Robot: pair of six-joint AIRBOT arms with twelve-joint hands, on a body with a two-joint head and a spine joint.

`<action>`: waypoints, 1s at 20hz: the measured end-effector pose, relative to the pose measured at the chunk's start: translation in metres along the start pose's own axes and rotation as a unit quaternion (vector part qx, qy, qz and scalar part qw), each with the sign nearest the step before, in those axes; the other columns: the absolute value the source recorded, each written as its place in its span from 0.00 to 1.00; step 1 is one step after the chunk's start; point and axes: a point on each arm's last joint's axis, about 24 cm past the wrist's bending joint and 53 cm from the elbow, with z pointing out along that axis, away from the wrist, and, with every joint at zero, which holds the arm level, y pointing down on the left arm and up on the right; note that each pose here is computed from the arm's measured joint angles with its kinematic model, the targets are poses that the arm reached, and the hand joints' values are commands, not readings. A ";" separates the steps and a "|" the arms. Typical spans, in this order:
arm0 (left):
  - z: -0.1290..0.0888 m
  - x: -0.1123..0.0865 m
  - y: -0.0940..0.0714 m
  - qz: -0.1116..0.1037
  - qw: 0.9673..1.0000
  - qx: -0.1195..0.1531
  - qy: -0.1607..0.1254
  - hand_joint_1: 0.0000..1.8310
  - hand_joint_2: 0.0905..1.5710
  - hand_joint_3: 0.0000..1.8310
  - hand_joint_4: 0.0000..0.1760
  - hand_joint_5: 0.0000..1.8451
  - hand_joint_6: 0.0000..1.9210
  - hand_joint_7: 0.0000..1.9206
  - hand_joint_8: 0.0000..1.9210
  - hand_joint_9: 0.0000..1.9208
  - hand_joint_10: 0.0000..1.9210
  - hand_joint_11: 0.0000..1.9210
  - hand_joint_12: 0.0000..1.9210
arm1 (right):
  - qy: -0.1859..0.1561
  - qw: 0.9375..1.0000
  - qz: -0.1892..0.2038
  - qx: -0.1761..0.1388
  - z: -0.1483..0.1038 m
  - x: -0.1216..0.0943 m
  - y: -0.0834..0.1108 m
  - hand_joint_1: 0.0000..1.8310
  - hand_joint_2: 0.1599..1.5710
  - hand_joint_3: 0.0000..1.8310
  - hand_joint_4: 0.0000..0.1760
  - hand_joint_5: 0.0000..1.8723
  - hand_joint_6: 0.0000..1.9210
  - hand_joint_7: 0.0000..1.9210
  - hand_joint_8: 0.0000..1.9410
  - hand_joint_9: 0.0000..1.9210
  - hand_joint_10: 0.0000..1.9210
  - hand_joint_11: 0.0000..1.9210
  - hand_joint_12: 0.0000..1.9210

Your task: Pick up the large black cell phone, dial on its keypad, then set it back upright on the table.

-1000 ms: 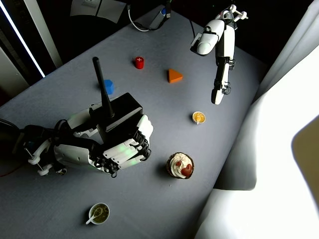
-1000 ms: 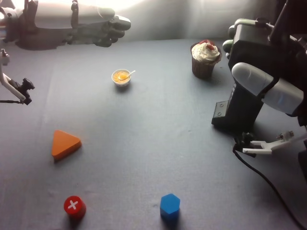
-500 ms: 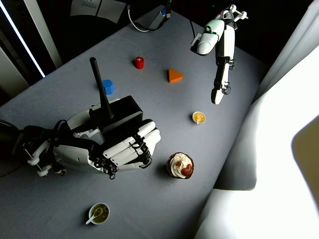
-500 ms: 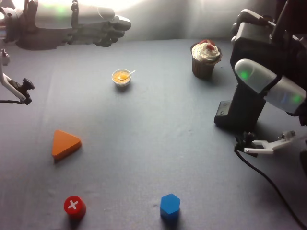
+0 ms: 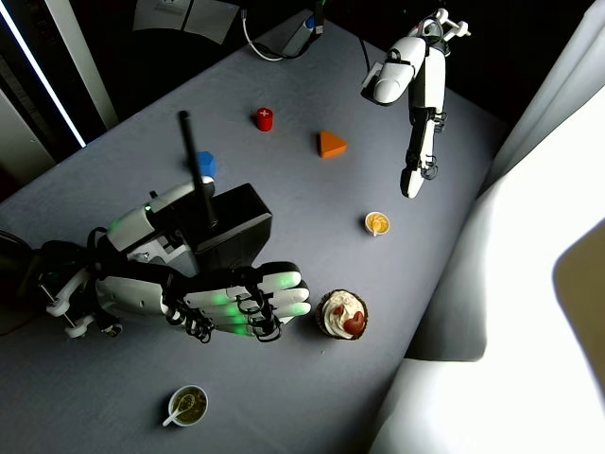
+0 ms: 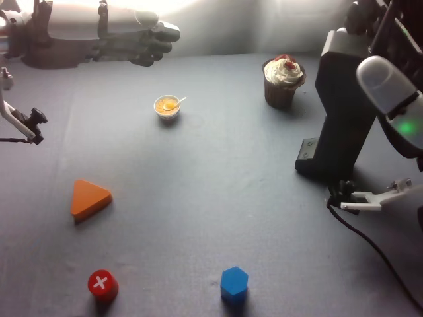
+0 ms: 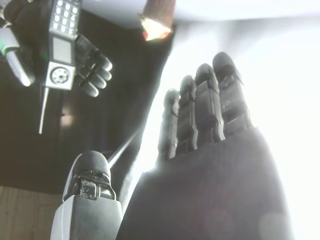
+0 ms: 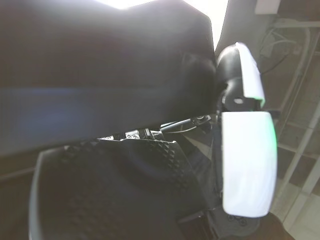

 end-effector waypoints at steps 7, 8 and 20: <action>-0.001 -0.002 0.000 -0.001 1.000 0.000 -0.003 0.00 0.70 0.00 0.23 0.09 0.00 0.10 0.00 0.08 0.00 0.00 0.17 | 0.018 1.000 -0.011 0.013 -0.010 0.002 0.007 0.08 0.50 0.00 0.58 0.00 0.00 0.00 0.00 0.00 0.00 0.00 0.00; -0.001 -0.002 0.000 -0.001 1.000 0.000 -0.003 0.00 0.70 0.00 0.24 0.10 0.00 0.10 0.00 0.08 0.00 0.00 0.17 | 0.021 1.000 -0.012 0.015 -0.012 0.003 0.009 0.08 0.49 0.00 0.55 0.00 0.00 0.00 0.00 0.00 0.00 0.00 0.00; 0.001 0.004 0.007 -0.004 1.000 -0.009 0.004 0.00 0.70 0.00 0.17 0.09 0.00 0.09 0.00 0.07 0.00 0.00 0.14 | 0.000 0.991 -0.103 0.090 -0.051 0.007 0.108 0.00 0.54 0.01 0.57 0.00 0.00 0.00 0.00 0.00 0.00 0.00 0.00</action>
